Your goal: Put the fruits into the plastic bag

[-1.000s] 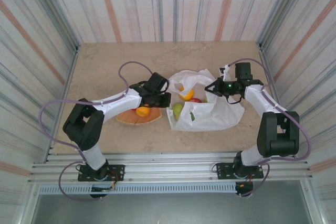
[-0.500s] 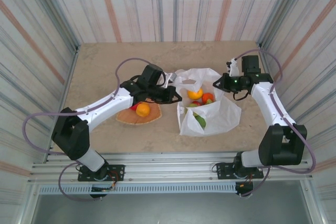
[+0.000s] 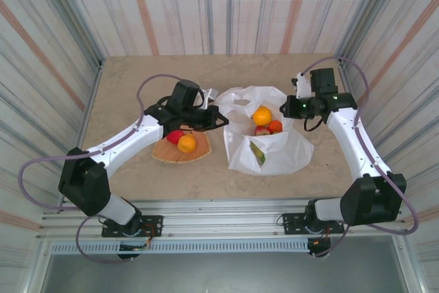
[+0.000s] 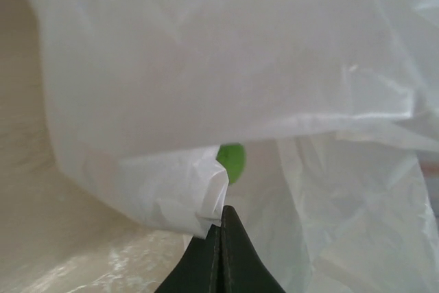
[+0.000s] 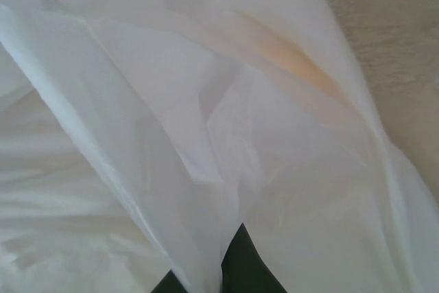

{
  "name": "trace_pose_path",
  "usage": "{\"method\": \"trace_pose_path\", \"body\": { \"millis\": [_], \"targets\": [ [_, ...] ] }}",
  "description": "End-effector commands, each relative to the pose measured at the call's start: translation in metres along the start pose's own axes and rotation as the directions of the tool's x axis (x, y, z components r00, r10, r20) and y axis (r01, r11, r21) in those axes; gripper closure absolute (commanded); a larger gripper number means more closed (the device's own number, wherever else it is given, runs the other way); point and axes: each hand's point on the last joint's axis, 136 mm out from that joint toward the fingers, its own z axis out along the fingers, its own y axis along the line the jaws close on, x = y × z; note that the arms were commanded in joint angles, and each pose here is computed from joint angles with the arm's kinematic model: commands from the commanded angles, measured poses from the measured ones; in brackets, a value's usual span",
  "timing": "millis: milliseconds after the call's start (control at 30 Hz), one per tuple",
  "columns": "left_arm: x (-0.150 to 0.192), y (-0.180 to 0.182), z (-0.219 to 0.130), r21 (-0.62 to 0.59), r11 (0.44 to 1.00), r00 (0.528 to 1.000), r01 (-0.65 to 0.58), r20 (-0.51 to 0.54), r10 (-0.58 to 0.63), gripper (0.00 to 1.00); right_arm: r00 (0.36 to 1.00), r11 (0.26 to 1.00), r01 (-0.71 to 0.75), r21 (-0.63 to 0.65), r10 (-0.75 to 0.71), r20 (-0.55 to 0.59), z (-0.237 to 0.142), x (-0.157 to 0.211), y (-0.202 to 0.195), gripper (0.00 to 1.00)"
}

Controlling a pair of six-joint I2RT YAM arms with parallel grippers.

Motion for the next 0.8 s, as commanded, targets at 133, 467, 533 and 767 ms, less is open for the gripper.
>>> {"method": "trace_pose_path", "body": {
  "millis": [133, 467, 533, 767],
  "targets": [
    [0.01, 0.042, -0.004, -0.162, 0.987, 1.0, -0.013, 0.01, 0.015, 0.9, 0.998, 0.995, -0.033, -0.097, 0.028, -0.049, 0.03, 0.009, 0.009, 1.0],
    [0.009, 0.057, -0.036, -0.232, 0.97, 0.996, -0.073, 0.034, 0.083, 0.42, 0.998, 0.994, -0.04, -0.102, 0.035, -0.058, 0.035, 0.013, 0.007, 1.0],
    [0.01, 0.062, -0.049, -0.27, 0.958, 0.993, -0.092, 0.043, 0.107, 0.35, 0.998, 0.994, -0.043, -0.101, 0.037, -0.059, 0.036, 0.014, 0.006, 1.0],
    [0.02, 0.108, -0.1, -0.478, 0.877, 0.986, -0.05, 0.115, 0.119, 0.2, 0.997, 0.992, -0.049, -0.115, 0.041, -0.066, 0.041, 0.013, 0.006, 1.0]
  ]
}}
